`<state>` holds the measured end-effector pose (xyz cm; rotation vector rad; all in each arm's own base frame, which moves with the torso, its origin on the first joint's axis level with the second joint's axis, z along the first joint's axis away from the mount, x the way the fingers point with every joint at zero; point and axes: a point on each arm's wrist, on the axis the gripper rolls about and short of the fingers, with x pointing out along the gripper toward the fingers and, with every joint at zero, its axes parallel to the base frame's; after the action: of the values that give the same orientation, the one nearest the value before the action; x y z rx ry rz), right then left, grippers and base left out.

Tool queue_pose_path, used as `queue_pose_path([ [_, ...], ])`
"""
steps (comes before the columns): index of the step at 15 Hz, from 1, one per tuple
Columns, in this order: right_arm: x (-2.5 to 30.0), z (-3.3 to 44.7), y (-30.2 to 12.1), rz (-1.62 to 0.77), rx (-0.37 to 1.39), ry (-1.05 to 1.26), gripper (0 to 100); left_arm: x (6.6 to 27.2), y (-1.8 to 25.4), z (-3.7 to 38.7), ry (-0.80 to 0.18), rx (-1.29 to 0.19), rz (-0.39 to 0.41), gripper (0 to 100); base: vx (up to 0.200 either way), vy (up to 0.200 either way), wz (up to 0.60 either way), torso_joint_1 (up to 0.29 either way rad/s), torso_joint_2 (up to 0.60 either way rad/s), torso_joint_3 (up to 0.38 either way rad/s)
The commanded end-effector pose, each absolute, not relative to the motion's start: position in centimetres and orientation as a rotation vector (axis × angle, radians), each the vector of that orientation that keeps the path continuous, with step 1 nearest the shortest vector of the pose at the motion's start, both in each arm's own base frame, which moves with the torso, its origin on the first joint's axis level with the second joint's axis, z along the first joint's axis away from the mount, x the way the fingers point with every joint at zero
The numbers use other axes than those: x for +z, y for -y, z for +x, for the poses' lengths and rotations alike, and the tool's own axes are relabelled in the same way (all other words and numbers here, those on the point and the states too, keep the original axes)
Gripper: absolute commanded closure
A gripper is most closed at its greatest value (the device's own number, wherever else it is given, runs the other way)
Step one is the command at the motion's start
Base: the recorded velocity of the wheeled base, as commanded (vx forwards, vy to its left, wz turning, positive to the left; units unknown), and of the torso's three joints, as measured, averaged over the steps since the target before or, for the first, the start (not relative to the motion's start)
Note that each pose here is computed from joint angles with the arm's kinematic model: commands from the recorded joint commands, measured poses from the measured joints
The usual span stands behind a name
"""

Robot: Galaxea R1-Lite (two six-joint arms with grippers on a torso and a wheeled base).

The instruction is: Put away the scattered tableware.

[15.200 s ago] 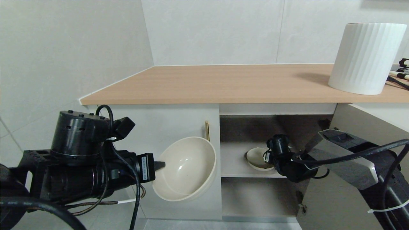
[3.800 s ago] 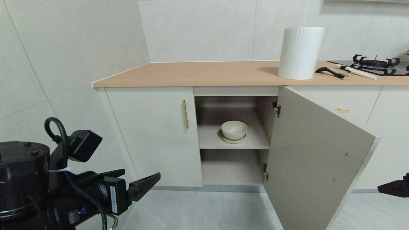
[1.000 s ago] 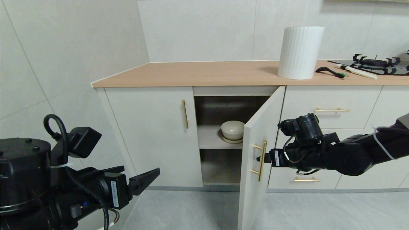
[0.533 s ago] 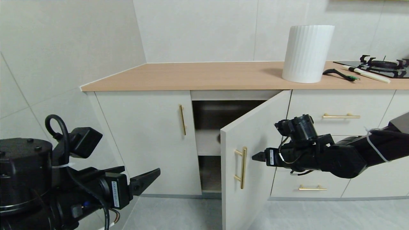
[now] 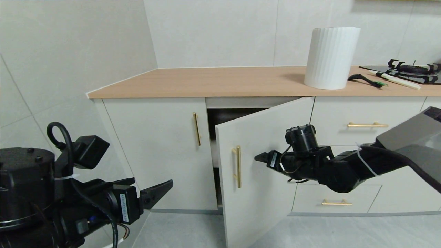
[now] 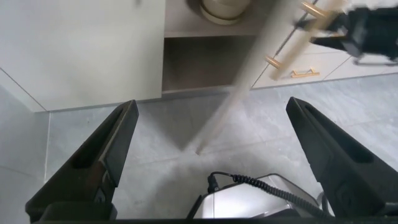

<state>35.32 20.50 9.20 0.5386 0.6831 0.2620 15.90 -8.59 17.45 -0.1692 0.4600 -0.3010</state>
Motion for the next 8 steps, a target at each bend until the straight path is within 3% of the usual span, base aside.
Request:
queue_pose_path([
  [1, 7.7, 37.0, -21.6, 0.59, 0.232, -0.687, 0, 17.5, 8.6, 15.9, -0.459, -0.301, -0.17, 0, 0.0, 0.0, 0.0, 0.0, 0.0, 0.0],
  [8, 5.4, 42.1, -22.2, 0.785, 0.128, -0.633, 0, 17.5, 8.6, 15.9, -0.46, -0.3, -0.171, 0, 0.0, 0.0, 0.0, 0.0, 0.0, 0.0],
])
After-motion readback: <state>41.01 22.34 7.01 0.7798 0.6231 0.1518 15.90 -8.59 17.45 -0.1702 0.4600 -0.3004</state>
